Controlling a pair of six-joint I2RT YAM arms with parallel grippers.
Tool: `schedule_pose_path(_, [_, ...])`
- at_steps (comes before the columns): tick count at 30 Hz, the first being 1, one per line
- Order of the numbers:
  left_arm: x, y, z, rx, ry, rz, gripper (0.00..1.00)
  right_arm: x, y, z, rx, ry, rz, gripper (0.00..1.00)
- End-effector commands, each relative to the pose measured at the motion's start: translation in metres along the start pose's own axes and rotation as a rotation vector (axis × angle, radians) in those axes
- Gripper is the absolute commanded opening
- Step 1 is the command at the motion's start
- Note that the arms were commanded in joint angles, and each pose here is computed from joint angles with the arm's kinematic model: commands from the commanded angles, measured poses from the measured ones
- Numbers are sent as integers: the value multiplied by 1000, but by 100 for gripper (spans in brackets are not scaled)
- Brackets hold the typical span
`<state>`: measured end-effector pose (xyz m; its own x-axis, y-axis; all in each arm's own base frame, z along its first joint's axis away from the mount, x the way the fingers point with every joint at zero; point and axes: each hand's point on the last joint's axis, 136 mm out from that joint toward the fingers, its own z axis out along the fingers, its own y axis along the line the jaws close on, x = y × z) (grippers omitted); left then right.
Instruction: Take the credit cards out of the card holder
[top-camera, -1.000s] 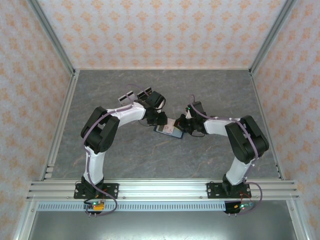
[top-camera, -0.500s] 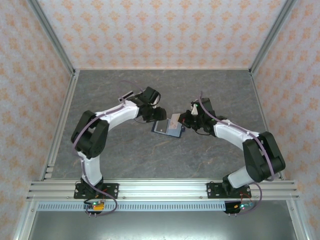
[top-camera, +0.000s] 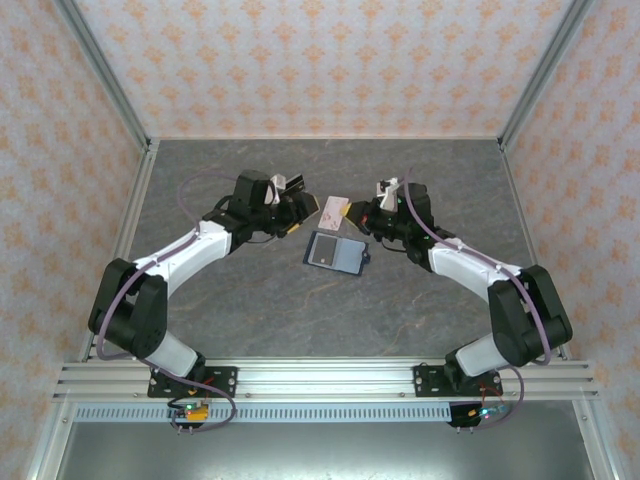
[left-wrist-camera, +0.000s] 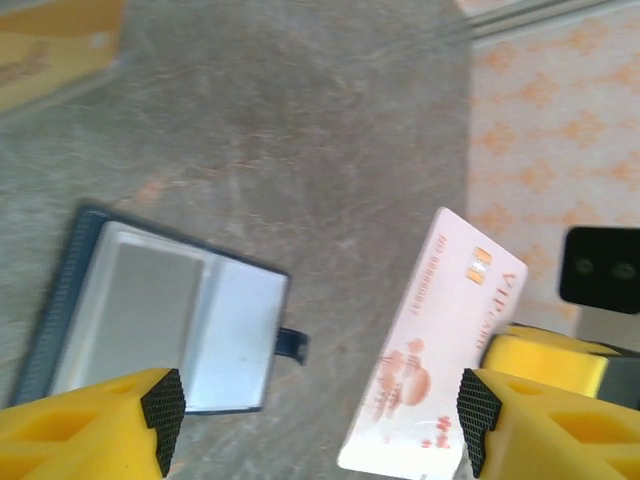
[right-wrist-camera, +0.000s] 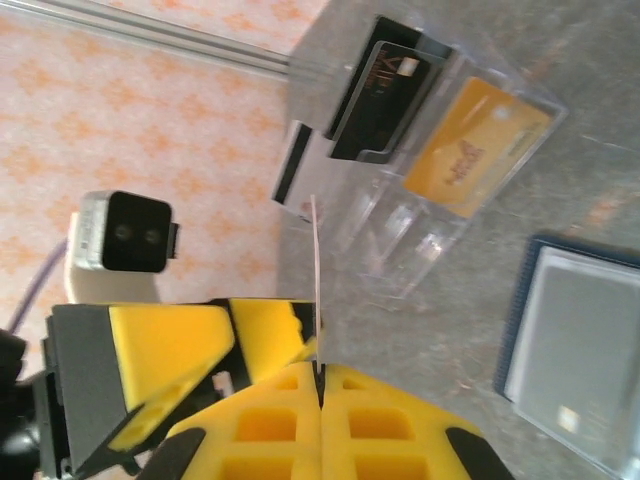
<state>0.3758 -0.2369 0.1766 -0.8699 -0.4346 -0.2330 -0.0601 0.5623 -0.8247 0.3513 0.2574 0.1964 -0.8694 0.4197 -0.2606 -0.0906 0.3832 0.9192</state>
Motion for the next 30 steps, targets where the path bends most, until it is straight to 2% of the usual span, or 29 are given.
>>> schedule_pose_path(1, [-2,-38,-7,183,14,-19,75,-14,45,-2,-160,-19,-3,0])
schedule_pose_path(8, [-1,-64,-13,311,36,5,65,-16,57,-3,-210,-10,15,0])
schedule_pose_path(15, [0,-75,-18,383,39,5,45,-14,60,-6,-219,-3,15,0])
schedule_pose_path(18, [0,-75,-18,388,37,8,35,-14,60,-5,-217,-4,17,0])
schedule_pose_path(27, [-1,-67,-22,363,17,23,14,-15,52,-4,-196,-9,21,0])
schedule_pose_path(30, [-1,-63,-23,334,10,39,0,-14,49,-3,-188,-6,12,1])
